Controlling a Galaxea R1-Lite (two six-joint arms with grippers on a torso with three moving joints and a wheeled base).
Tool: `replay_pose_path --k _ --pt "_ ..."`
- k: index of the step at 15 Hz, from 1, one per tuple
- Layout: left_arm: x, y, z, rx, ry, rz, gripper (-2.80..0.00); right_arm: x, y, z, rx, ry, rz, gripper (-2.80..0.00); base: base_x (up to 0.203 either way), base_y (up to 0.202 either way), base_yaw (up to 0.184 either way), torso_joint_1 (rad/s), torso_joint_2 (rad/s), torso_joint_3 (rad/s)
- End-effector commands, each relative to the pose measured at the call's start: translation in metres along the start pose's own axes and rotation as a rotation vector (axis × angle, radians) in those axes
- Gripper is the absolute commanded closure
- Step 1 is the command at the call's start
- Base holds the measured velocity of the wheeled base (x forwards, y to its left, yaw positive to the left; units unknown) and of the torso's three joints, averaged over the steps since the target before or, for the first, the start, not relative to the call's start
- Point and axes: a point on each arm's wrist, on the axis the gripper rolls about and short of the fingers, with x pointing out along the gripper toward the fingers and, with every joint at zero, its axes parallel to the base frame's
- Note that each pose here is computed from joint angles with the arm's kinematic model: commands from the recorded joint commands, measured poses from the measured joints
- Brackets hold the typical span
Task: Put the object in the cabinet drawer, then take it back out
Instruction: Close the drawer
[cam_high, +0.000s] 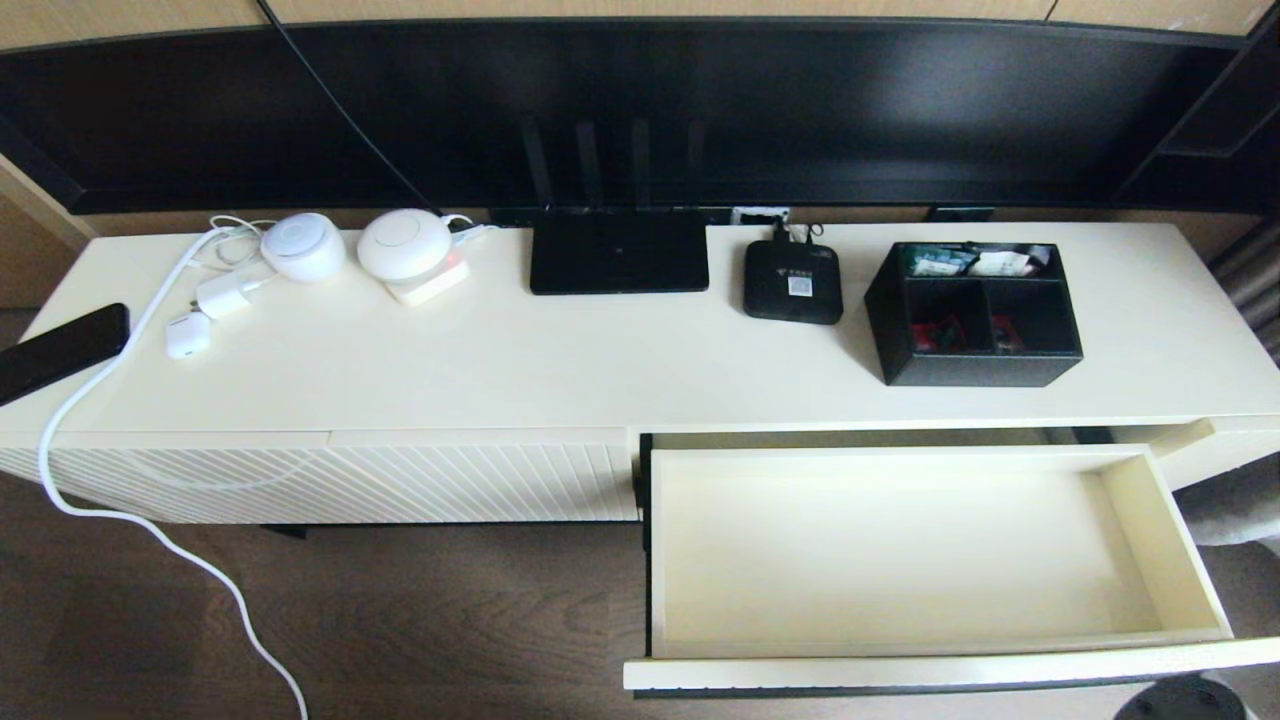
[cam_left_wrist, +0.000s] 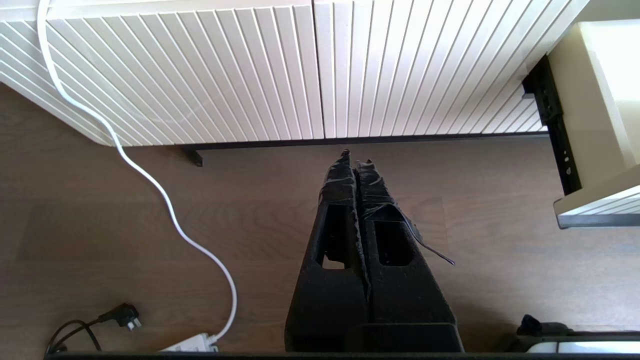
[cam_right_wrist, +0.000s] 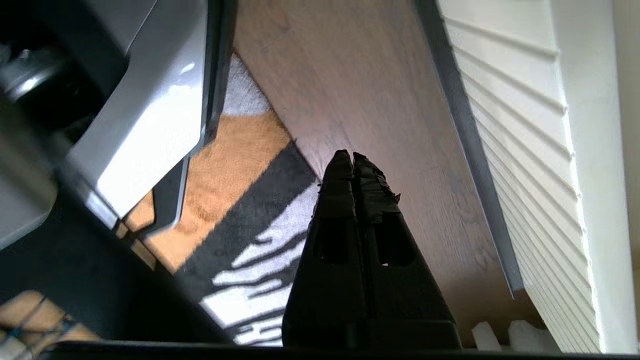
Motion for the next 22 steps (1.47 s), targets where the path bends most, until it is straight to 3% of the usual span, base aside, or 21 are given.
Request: replay_pose_path --k 1,3,10,22 --pt "0.000 0.000 0.000 0.001 0.002 0.000 0.00 0.026 -0.003 0.010 0.036 -0.009 -0.027 0.00 0.000 0.000 0.000 0.000 0.00 0.000" --pt "0.000 0.000 0.000 0.001 0.003 0.000 0.00 0.034 -0.007 0.018 0.063 -0.075 -0.066 0.00 0.000 0.000 0.000 0.000 0.00 0.000" --pt "0.000 0.000 0.000 0.001 0.000 0.000 0.00 0.049 -0.023 0.030 0.139 -0.143 -0.160 0.00 0.000 0.000 0.000 0.000 0.00 0.000" --pt "0.000 0.000 0.000 0.001 0.002 0.000 0.00 0.069 -0.051 0.067 0.247 -0.374 -0.389 0.00 0.000 0.000 0.000 0.000 0.00 0.000"
